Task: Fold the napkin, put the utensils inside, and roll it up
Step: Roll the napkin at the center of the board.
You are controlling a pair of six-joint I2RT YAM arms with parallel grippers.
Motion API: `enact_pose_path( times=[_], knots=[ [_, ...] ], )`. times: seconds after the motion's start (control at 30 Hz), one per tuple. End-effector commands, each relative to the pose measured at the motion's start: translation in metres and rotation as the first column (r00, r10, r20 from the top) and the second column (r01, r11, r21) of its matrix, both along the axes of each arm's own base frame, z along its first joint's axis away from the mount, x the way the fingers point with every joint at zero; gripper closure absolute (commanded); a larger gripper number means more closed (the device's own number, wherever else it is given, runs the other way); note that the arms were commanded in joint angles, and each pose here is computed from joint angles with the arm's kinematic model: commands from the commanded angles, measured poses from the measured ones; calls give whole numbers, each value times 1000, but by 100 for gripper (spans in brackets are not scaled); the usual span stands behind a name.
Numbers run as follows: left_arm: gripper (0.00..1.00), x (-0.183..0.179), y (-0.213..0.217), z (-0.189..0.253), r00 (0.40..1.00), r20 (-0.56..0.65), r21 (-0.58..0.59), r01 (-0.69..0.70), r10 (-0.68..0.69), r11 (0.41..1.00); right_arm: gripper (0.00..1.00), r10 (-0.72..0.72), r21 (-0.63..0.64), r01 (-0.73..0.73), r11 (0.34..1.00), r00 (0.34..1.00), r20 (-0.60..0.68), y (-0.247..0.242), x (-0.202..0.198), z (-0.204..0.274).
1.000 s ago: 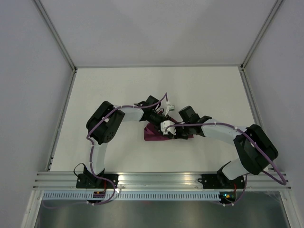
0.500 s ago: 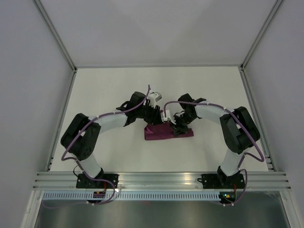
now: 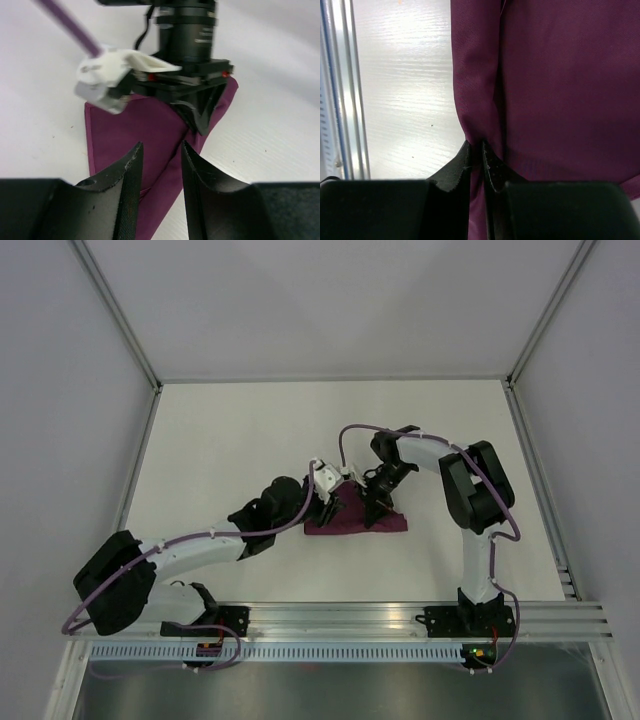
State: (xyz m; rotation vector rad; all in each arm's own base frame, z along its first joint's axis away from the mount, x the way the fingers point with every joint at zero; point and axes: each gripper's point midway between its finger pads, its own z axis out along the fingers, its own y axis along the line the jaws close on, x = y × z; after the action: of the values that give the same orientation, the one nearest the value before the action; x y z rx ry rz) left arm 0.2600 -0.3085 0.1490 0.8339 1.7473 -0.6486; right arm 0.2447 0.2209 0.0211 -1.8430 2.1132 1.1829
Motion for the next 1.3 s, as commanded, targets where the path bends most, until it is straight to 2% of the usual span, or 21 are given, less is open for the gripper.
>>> enact_pose_path(
  times=[0.0,0.13,0.27,0.4,0.57,0.6,0.87,0.93,1.03,1.07,1.17,1.27],
  knots=[
    [59,3,-2,11,979,205,74,-21,5,997,91,60,-167,-72,983,995,-80,-30,-15,-47],
    [55,-10,-21,-11,973,212,172,58,-94,983,91,47,-182,-63,981,995,-89,-30,-10,-51],
    [53,-25,-45,-49,962,172,308,150,-210,939,91,36,-191,-56,980,994,-102,-31,-7,-54],
    [51,-39,-59,-75,947,142,393,215,-290,894,91,31,-201,-53,978,993,-115,-34,-6,-58],
    [49,-48,-62,-93,938,134,442,233,-320,866,91,18,-208,-43,977,992,-124,-37,-5,-61],
    [44,-47,-62,-96,939,132,447,230,-318,864,91,17,-210,-45,977,991,-130,-38,-5,-62],
    [46,-45,-59,-131,940,95,524,233,-328,819,91,11,-211,-41,977,990,-141,-39,-3,-64],
    [51,-46,-57,-137,940,82,534,238,-330,811,91,12,-207,-42,977,990,-143,-39,-2,-63],
    [70,-51,-57,-146,938,49,546,262,-343,796,91,8,-205,-38,978,989,-148,-38,-1,-63],
    [81,-53,-57,-149,937,34,546,274,-348,791,91,8,-203,-39,978,988,-152,-38,-1,-63],
    [94,-59,-53,-160,933,-23,570,308,-360,762,87,6,-198,-37,979,988,-155,-37,-1,-61],
    [98,-66,-54,-166,924,-91,579,353,-372,735,74,-1,-184,-26,983,990,-144,-34,2,-56]
  ],
)
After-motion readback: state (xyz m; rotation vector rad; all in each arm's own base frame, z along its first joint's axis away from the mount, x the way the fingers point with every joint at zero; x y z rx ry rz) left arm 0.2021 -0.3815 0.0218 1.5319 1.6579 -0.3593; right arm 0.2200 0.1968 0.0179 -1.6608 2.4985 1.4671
